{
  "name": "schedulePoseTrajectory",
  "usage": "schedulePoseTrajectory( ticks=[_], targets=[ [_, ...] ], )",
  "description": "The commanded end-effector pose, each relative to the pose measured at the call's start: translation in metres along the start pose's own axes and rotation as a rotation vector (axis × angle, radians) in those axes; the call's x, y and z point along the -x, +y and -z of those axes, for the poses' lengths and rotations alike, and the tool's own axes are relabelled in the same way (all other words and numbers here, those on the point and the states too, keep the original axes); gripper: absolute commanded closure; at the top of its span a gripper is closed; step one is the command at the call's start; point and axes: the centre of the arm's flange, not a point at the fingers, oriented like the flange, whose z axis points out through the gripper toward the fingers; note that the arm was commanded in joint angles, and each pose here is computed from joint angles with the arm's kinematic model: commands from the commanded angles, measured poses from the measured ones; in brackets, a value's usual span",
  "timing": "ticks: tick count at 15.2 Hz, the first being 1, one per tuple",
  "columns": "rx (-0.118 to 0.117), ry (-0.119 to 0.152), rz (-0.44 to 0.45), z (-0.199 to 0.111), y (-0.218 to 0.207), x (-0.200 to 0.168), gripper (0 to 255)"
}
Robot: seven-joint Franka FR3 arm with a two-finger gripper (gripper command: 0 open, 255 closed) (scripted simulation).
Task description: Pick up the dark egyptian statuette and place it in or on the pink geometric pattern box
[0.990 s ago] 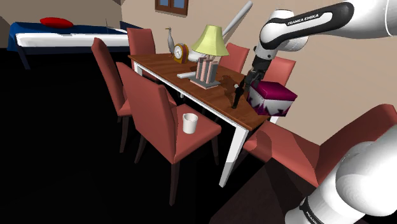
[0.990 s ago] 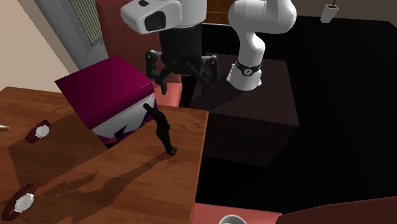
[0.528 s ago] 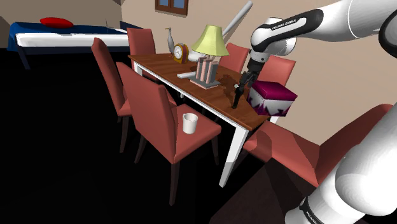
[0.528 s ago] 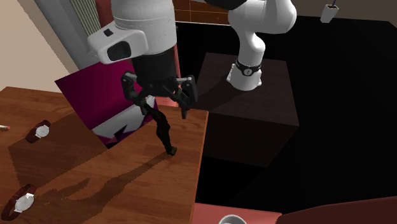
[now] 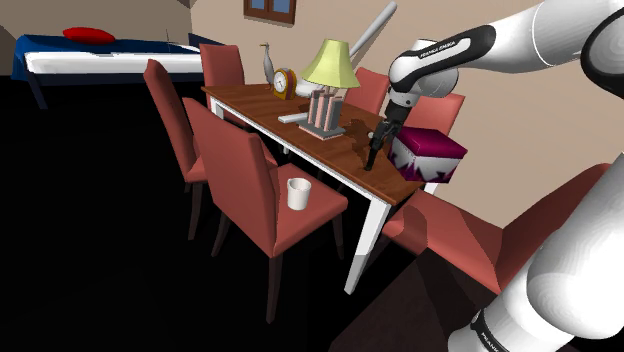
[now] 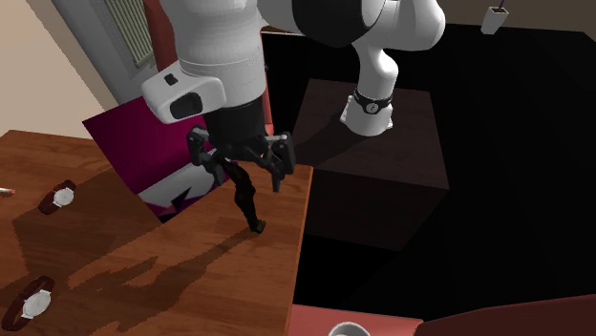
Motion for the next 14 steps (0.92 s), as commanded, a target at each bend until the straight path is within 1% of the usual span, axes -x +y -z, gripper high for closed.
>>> schedulePoseTrajectory(
  ticks=[1,4,5,14],
  targets=[
    [0.0,0.0,0.0,-0.0004,-0.0001,-0.0001,0],
    [0.0,0.0,0.0,-0.0004,0.0,-0.0001,0],
    [0.0,0.0,0.0,-0.0004,0.0,-0.0001,255],
    [0.0,0.0,0.0,-0.0004,-0.0001,-0.0001,255]
  ],
)
